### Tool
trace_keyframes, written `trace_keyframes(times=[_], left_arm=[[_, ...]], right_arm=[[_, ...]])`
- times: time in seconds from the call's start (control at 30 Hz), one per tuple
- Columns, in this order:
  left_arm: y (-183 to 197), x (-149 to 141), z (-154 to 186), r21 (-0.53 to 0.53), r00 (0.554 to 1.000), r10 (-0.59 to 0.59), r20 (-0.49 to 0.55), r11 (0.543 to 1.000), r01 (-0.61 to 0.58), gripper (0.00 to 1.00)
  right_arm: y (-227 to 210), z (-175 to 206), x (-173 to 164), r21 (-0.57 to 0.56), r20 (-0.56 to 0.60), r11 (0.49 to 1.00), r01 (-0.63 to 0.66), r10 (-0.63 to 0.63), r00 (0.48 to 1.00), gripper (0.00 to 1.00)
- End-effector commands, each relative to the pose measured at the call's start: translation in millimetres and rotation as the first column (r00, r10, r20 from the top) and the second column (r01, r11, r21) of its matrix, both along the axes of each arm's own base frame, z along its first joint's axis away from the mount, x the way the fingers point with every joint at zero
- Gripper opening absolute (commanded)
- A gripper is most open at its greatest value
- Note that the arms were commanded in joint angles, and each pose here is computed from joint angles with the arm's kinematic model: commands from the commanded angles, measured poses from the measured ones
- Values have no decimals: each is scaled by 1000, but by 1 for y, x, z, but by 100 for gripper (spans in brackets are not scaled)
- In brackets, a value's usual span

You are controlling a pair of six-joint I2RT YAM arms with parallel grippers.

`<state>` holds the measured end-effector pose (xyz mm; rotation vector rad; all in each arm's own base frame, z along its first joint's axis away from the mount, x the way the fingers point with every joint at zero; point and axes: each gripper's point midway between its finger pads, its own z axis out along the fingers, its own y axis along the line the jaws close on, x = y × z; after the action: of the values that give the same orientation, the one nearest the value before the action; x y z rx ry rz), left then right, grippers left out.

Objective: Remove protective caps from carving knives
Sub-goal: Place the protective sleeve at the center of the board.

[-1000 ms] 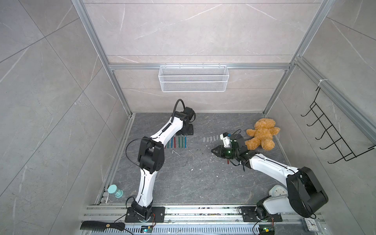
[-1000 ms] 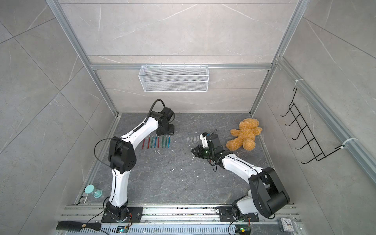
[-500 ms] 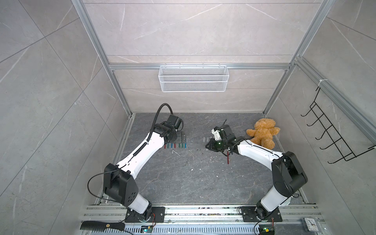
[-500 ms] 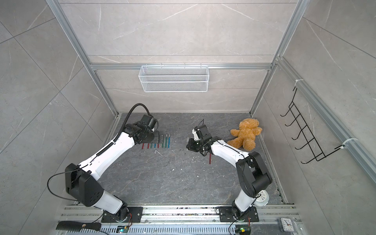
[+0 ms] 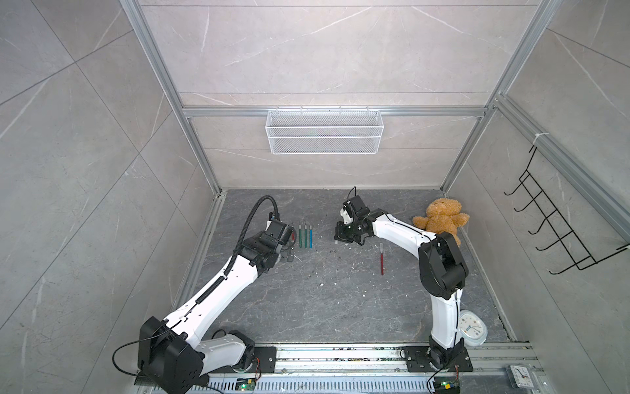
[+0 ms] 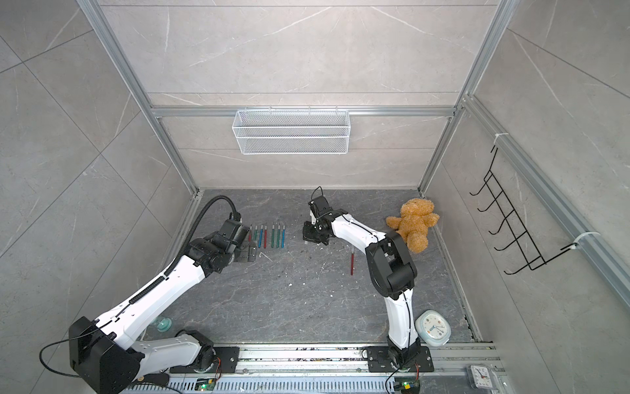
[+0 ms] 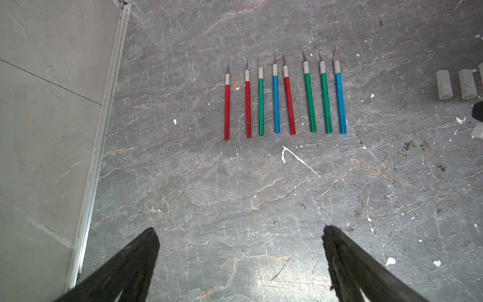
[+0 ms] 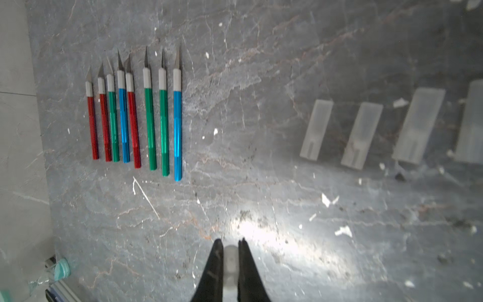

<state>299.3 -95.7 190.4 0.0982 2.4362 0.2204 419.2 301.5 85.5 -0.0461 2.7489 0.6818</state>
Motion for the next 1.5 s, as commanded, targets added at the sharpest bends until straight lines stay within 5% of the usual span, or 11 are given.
trace_keyframes(times=[0.0, 0.63, 1.47], left_arm=[[1, 9, 17, 50, 999, 2, 50, 999, -5, 100], [-6, 8, 14, 22, 999, -17, 32, 1000, 16, 100], [-12, 9, 8, 20, 999, -35, 2, 999, 35, 100]], right_arm=[[-9, -15, 5, -93, -36, 996, 2, -5, 999, 0], [-9, -61, 45, -226, -110, 974, 34, -60, 992, 0], [-28, -79, 50, -365, -210, 931, -13, -68, 975, 0]])
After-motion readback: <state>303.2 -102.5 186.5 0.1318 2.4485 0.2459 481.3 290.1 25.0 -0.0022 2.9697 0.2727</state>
